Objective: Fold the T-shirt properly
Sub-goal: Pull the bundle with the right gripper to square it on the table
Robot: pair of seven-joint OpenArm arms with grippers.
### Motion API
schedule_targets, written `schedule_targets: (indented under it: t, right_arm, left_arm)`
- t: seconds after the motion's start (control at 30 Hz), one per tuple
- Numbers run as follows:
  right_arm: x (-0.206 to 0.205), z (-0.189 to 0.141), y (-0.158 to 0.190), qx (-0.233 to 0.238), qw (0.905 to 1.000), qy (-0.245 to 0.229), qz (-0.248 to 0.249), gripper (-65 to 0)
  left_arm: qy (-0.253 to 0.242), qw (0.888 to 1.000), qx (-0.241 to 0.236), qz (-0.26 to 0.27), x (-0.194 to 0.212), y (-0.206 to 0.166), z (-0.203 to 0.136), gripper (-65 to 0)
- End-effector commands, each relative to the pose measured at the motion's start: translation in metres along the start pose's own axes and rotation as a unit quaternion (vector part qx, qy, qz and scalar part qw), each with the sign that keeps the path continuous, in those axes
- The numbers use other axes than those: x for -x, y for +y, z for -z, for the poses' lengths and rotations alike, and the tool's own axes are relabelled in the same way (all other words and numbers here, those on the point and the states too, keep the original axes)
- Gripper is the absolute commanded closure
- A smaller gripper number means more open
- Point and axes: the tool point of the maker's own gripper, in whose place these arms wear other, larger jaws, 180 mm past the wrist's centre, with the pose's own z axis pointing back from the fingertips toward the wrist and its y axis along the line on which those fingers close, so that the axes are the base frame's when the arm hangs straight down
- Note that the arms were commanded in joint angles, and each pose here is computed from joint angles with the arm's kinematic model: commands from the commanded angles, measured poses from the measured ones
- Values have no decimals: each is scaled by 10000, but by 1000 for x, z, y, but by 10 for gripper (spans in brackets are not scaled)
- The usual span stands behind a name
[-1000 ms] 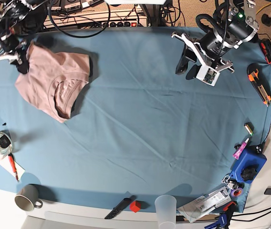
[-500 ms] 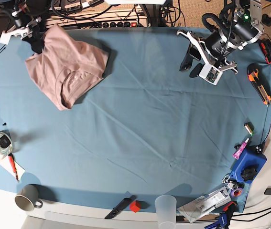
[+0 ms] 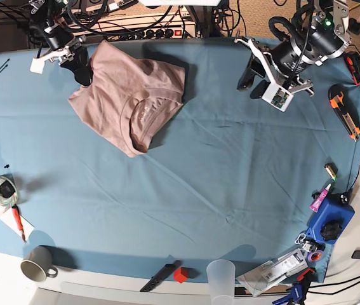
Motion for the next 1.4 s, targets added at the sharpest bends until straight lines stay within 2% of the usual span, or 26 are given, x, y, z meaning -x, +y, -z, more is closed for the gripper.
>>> schedule_targets:
  t: [0.0, 0.1, 0.27, 0.47, 0.87, 1.13, 1.37]
  right_arm:
    - [4, 51, 32, -495, 9983, 204, -243, 0]
    - [-2, 70, 46, -641, 9965, 304, -449, 0]
    - [-5, 79, 56, -764, 9945, 441, -572, 0]
    - [-4, 79, 52, -663, 9948, 483, -603, 0]
    - [2, 72, 36, -334, 9960, 559, -615, 0]
    - [20, 52, 15, -43, 9970, 630, -443, 0]
    - [40, 11, -6, 216, 9979, 614, -53, 0]
  left_arm:
    - [-177, 9998, 36, 61, -9, -2, -3, -174]
    - [-164, 9998, 11, 79, -8, -1, -3, -174]
    - [-108, 9996, -29, 247, -8, 4, -5, -174]
    - [-217, 9977, -227, 600, -23, 19, -5, -174]
    - [71, 9989, -238, 393, -7, 18, -6, -174]
    - [50, 9994, -126, 316, -7, 13, -6, -174]
    - [307, 9993, -48, 200, 9, 8, -9, -174]
